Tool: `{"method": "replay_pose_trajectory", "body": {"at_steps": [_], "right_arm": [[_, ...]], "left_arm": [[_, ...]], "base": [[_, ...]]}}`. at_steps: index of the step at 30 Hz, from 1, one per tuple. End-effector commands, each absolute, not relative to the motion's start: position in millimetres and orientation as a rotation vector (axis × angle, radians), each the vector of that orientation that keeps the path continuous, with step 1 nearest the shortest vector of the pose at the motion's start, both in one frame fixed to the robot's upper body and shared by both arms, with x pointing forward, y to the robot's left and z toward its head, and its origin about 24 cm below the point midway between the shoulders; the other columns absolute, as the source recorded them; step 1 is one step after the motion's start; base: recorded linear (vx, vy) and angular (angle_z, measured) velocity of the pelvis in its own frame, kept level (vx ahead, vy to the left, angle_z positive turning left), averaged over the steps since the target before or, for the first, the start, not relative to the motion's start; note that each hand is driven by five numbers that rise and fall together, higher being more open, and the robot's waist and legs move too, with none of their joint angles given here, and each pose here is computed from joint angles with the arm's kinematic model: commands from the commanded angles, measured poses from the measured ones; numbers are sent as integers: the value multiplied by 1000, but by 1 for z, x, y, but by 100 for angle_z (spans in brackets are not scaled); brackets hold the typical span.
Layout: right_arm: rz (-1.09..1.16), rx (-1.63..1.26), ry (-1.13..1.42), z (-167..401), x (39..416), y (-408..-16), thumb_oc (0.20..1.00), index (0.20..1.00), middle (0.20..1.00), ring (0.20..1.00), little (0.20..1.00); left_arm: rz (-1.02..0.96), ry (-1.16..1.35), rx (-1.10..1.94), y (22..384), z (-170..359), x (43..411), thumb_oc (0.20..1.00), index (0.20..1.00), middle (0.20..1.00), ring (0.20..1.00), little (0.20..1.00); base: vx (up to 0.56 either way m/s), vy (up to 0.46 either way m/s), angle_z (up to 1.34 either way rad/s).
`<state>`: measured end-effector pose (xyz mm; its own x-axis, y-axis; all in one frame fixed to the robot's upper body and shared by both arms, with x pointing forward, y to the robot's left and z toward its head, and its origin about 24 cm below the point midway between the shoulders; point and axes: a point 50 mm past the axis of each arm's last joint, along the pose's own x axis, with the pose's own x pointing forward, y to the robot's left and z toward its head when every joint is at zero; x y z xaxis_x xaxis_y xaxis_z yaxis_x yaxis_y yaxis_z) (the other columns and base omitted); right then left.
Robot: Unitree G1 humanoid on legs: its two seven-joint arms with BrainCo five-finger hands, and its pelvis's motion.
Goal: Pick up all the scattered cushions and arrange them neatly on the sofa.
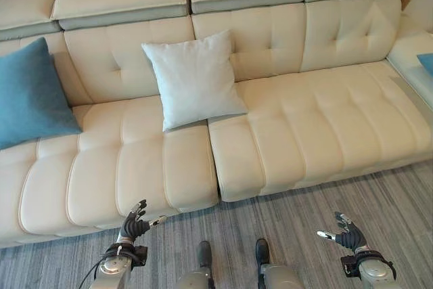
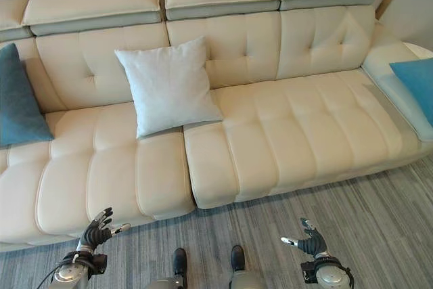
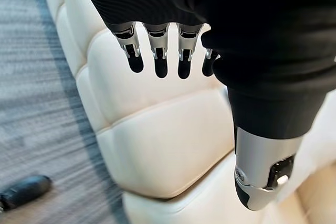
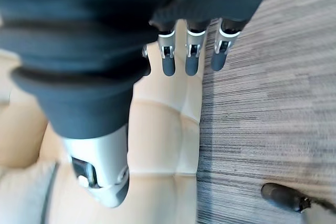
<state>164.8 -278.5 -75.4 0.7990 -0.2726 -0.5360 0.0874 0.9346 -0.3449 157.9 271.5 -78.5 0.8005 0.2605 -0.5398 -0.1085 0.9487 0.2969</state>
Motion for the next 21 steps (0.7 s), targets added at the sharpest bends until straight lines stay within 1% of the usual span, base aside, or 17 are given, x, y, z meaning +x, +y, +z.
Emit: {"method": "replay_pose_trajectory", "body": {"at_steps": [1,4,8,10,13,15,16,21], "right_arm": [[-240,-272,529,-62,180,-280,1000,1000,1000,1000,1000],[-253,-232,446,-51,200,-270,1000,1000,1000,1000,1000],[-229,-241,410,-45,208,-261,1000,1000,1000,1000,1000],[-197,-242,406,-45,207,-256,1000,1000,1000,1000,1000],[-203,-243,424,-48,202,-257,1000,1000,1000,1000,1000],[-210,-267,414,-45,201,-261,1000,1000,1000,1000,1000],[-211,-268,413,-45,201,-262,1000,1000,1000,1000,1000],[-194,-298,401,-39,203,-264,1000,1000,1000,1000,1000]], "left_arm": [[176,491,321,277,-56,182,1000,1000,1000,1000,1000],[198,465,323,279,-51,186,1000,1000,1000,1000,1000],[186,464,352,282,-48,184,1000,1000,1000,1000,1000],[141,486,374,277,-52,182,1000,1000,1000,1000,1000],[116,496,359,269,-56,183,1000,1000,1000,1000,1000],[71,483,331,252,-59,189,1000,1000,1000,1000,1000],[70,482,330,252,-59,189,1000,1000,1000,1000,1000],[43,481,298,237,-63,187,1000,1000,1000,1000,1000]], "base": [[-30,72,-143],[-14,27,-119],[82,-116,-255],[161,-255,-220],[198,-251,-104],[306,-367,-81],[304,-280,-70],[246,-106,-85]]}}
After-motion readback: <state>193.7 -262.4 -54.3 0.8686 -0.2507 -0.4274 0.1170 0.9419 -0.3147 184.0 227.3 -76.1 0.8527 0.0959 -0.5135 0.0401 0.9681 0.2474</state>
